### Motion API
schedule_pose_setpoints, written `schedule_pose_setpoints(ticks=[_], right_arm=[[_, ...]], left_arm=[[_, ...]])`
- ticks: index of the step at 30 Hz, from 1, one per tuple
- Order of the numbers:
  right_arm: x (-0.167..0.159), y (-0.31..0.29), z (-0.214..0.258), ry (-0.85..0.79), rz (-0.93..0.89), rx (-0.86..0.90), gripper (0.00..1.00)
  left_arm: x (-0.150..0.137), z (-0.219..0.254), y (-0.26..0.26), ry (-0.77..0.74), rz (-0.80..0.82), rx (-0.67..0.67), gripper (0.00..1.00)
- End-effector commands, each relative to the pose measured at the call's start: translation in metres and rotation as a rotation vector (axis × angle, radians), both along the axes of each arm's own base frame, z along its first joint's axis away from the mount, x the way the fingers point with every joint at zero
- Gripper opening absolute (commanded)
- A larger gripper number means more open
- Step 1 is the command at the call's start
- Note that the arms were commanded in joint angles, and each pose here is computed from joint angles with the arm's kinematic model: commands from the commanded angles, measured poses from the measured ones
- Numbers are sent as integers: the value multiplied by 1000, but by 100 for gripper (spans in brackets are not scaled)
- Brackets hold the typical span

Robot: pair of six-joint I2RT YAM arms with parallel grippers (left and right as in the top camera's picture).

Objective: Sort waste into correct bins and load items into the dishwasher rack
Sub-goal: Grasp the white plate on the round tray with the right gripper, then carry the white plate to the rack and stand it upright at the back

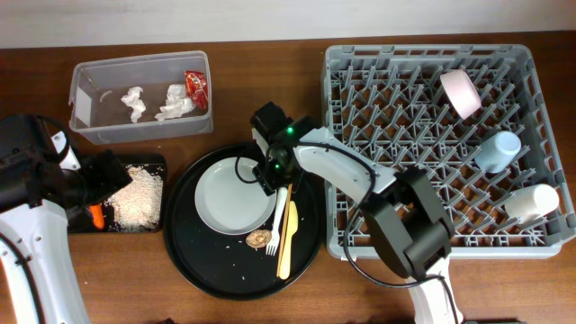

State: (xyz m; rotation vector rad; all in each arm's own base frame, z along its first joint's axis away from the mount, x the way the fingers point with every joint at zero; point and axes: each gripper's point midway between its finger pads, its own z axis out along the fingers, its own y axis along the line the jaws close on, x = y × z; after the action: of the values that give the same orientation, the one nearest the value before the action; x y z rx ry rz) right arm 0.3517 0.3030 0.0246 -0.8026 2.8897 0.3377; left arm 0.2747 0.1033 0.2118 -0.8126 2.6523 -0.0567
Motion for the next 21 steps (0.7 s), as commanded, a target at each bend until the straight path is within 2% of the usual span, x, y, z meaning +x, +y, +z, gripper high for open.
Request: schedule_pose_setpoints(ticks=[1, 2, 3, 4, 6, 11, 15, 17, 19, 21], right_arm=[[-5, 8, -14, 31, 2, 9, 63], [-6, 8, -17, 36, 4, 5, 59], [-8, 10, -20, 40, 10, 1, 49], [-10, 13, -21, 39, 17, 2, 36], [-12, 18, -20, 32, 28, 7, 4], [-3, 18, 8, -1, -1, 12, 4], [38, 1, 99, -223, -74, 2, 4], [63, -37, 170, -402, -181, -52, 4], [77, -81, 216, -538, -284, -142, 4], [85, -173, 284, -749, -555, -339, 4]], left_arm=[[-1, 3, 0, -12, 14, -3, 99], [-1, 3, 0, -12, 14, -4, 99], [-1, 4, 0, -13, 14, -3, 99], [-1, 4, 0, -13, 14, -3, 99], [-1, 4, 0, -13, 14, -3, 99], [-1, 3, 0, -12, 14, -3, 99], [-1, 3, 0, -12, 14, -3, 99], [-1, 3, 0, -12, 14, -3, 99], [-1, 3, 0, -12, 14, -3, 99], [-1, 3, 0, -12, 14, -4, 99]])
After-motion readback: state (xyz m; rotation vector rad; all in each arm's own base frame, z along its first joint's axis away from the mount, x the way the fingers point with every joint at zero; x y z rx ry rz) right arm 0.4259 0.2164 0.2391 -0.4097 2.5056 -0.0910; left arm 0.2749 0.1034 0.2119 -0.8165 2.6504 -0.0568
